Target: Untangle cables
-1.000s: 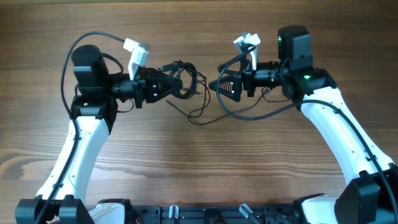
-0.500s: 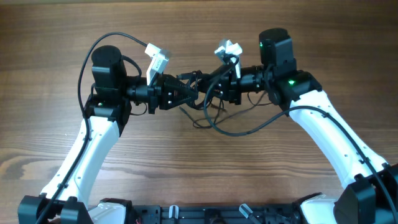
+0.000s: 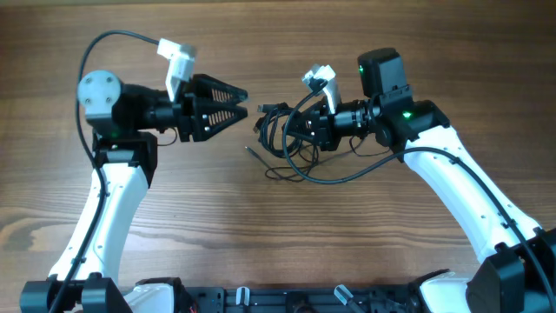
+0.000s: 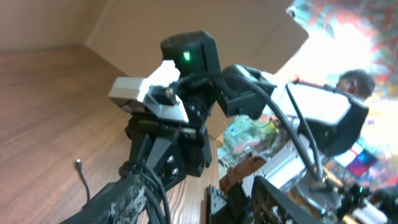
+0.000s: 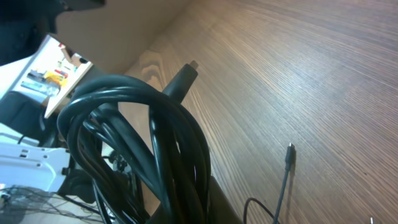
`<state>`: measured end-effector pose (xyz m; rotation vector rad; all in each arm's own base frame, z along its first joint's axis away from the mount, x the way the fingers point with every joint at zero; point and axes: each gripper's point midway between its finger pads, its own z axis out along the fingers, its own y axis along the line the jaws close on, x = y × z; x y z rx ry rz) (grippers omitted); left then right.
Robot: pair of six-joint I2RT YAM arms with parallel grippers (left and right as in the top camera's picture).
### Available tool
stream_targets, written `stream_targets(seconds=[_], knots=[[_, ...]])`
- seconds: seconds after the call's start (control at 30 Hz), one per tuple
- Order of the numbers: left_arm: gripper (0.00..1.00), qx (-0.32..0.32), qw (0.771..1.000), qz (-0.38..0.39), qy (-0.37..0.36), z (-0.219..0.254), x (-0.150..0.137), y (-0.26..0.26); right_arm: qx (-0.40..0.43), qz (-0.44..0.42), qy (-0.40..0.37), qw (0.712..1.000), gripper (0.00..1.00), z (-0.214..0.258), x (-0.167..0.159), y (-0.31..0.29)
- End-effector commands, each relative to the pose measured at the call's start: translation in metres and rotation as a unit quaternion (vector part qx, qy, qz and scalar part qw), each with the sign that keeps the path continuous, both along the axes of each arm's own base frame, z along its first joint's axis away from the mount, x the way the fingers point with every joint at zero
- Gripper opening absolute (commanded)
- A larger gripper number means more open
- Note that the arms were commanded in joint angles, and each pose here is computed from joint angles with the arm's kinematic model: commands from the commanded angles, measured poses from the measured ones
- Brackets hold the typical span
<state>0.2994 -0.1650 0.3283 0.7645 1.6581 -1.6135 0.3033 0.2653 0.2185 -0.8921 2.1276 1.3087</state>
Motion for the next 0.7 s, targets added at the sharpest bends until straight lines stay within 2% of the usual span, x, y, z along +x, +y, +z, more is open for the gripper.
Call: stream_targets(seconds=[0.0, 0.2, 0.3, 0.4, 0.57, 0.67], knots=[[0.56, -0.011, 0.998, 0.023, 0.051, 0.009, 0.005, 0.001, -0.028, -0.027, 0.005, 0.999, 0.04, -0.012, 0.009, -0.004], [0.43, -0.026, 0.989, 0.091, 0.116, 0.0, 0.03, 0.006, -0.057, -0.047, 0.011, 0.997, 0.04, -0.022, 0.012, -0.01], [0.41, -0.029, 0.969, 0.167, 0.179, -0.019, 0.055, 0.014, -0.07, -0.056, 0.013, 0.996, 0.04, -0.026, 0.014, -0.013], [0.43, -0.001, 0.944, 0.235, 0.23, -0.052, 0.071, 0.017, -0.069, -0.056, 0.014, 0.996, 0.04, -0.026, 0.013, -0.013], [0.43, 0.078, 0.929, 0.256, 0.258, -0.091, 0.063, 0.0, -0.091, -0.076, 0.008, 0.993, 0.04, -0.032, 0.02, -0.019], [0.45, 0.12, 0.943, 0.225, 0.214, -0.093, 0.05, -0.022, -0.145, -0.109, -0.012, 0.983, 0.04, -0.046, 0.03, -0.032]])
